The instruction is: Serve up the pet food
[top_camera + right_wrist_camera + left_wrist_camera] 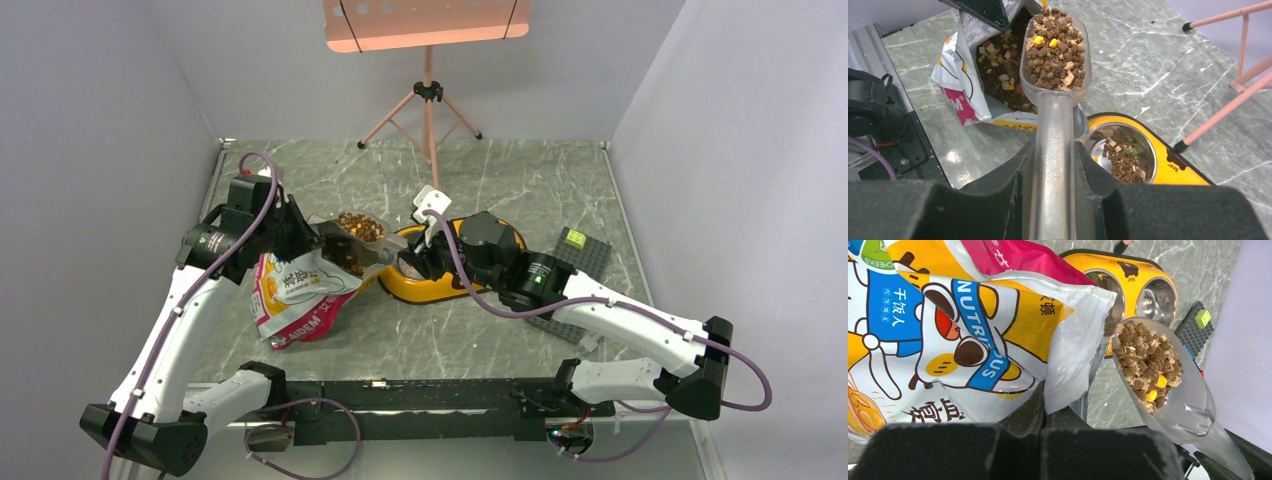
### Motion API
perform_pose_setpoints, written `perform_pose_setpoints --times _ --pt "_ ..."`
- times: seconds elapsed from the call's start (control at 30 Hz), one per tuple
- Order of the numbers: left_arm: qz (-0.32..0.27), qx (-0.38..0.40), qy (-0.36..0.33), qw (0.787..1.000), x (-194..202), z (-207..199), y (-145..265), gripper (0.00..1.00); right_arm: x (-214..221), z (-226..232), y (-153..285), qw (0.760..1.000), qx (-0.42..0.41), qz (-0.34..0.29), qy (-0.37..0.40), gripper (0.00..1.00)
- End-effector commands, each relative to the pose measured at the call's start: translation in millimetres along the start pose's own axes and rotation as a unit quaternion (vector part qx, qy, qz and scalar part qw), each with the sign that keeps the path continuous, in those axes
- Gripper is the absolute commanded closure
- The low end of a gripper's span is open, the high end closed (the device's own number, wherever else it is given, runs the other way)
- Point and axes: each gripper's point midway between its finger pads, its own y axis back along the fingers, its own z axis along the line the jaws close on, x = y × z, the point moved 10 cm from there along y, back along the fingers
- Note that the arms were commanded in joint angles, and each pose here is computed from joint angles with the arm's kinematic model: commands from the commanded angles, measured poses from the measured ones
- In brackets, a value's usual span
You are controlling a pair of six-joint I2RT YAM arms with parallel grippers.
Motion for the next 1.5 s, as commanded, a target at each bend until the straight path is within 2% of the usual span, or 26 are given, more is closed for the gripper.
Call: perform_pose_setpoints --times 0.0,0.37,0.9,1.47 --pt "-0.062 0.104 0.01 0.993 -25 -34 26 1.0 -22 -3 18 0.999 0.013 -0.05 0.0 1.0" --pt "-0.089 0.093 0.022 0.991 -33 -35 23 1.0 -14 -4 39 0.999 0.011 -0.036 -0.005 1.0" --pt "-0.106 0.088 0.026 0.99 -41 -39 23 1.0 12 -14 62 0.996 0.081 -0.017 -0.038 1.0" --pt "-0.111 0.084 0.025 0.99 -42 -39 29 1.0 91 -28 77 0.975 0.203 0.06 -0.068 1.0"
